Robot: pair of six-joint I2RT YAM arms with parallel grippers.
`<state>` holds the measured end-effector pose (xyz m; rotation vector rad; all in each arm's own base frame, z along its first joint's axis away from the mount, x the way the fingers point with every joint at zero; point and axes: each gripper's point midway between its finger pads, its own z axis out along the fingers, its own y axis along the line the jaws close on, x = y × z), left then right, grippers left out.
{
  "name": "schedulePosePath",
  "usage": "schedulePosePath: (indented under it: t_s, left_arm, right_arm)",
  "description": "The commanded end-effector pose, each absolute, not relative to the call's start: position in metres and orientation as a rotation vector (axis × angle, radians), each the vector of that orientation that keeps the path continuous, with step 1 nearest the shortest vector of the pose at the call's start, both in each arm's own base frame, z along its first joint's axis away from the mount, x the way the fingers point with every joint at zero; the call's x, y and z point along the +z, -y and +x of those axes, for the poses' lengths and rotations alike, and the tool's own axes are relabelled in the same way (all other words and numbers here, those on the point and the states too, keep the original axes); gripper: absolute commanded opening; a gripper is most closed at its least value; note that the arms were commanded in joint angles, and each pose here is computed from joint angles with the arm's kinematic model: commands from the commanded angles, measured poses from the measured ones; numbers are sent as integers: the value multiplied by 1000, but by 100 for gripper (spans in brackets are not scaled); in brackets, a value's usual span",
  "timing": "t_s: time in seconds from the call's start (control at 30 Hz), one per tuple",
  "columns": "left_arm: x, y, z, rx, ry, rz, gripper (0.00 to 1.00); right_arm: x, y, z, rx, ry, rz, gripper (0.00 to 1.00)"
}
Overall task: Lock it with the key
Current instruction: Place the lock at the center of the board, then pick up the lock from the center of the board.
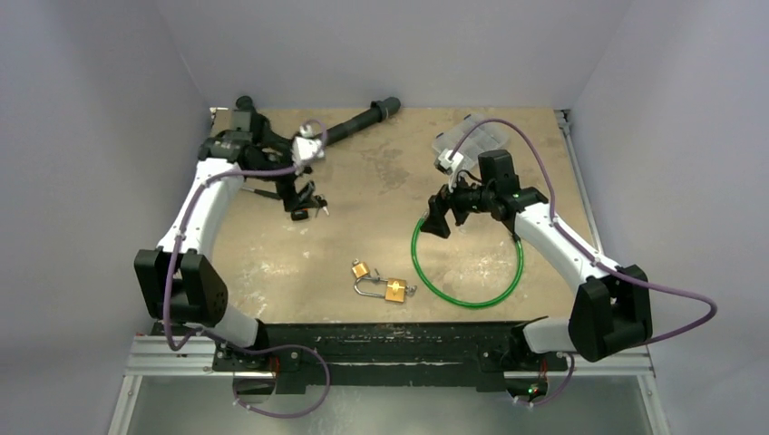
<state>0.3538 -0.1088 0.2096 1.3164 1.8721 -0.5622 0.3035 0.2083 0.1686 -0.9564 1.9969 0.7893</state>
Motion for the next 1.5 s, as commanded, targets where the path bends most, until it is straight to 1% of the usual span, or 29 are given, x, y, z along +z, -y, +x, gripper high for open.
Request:
schedulePosePath:
  t_s: [0.0,0.07,0.17,0.33,0.4,0.47,0.57,0.73,0.87,1.07,1.17,1.37,1.43,1.47]
  left_arm:
    - [177,154,302,-626,-1594,1819,95]
    - [171,161,290,-681,-1581,1878,93]
    - [164,178,271,-764,-1565,1888,90]
    - [144,220,249,-693,-1564,1829,88]
    - [133,238,237,-677,-1560,1843,89]
    - [123,254,225,-671,-1563,1845,93]
    - [111,282,209,-697,-1532,1827,96]
    - [93,316,181,-759,-1539,1823,100]
    - [76,324,170,-749,-1539,1846,100]
    - [49,322,172,-711,-1628,1849,100]
    - [43,322,177,-685,-1644,1830,100]
    - [24,315,170,-686,-1666,1872,100]
    - [16,312,169,-666,-1673,1889,99]
    - [14,313,170,-656,-1682,1886,97]
  right_arm:
    - [153,-201,267,849,-2059,-1119,97]
    - [145,-197,257,860,-2090,-1130,95]
    - [137,-191,249,817,-2090,-1098,95]
    - [128,-182,251,728,-2105,-1079,95]
    - [127,-178,254,690,-2110,-1076,96]
    - [127,-176,259,666,-2122,-1045,96]
    - [124,-165,267,587,-2145,-1013,96]
    - [127,-155,281,561,-2167,-921,96]
    - [132,-146,292,554,-2174,-842,96]
    - [137,-124,306,550,-2193,-685,96]
    - [141,-114,307,540,-2188,-654,96]
    - [151,-110,301,540,-2163,-651,97]
    - [152,-108,297,532,-2162,-653,97]
    - [153,-107,297,523,-2158,-655,97]
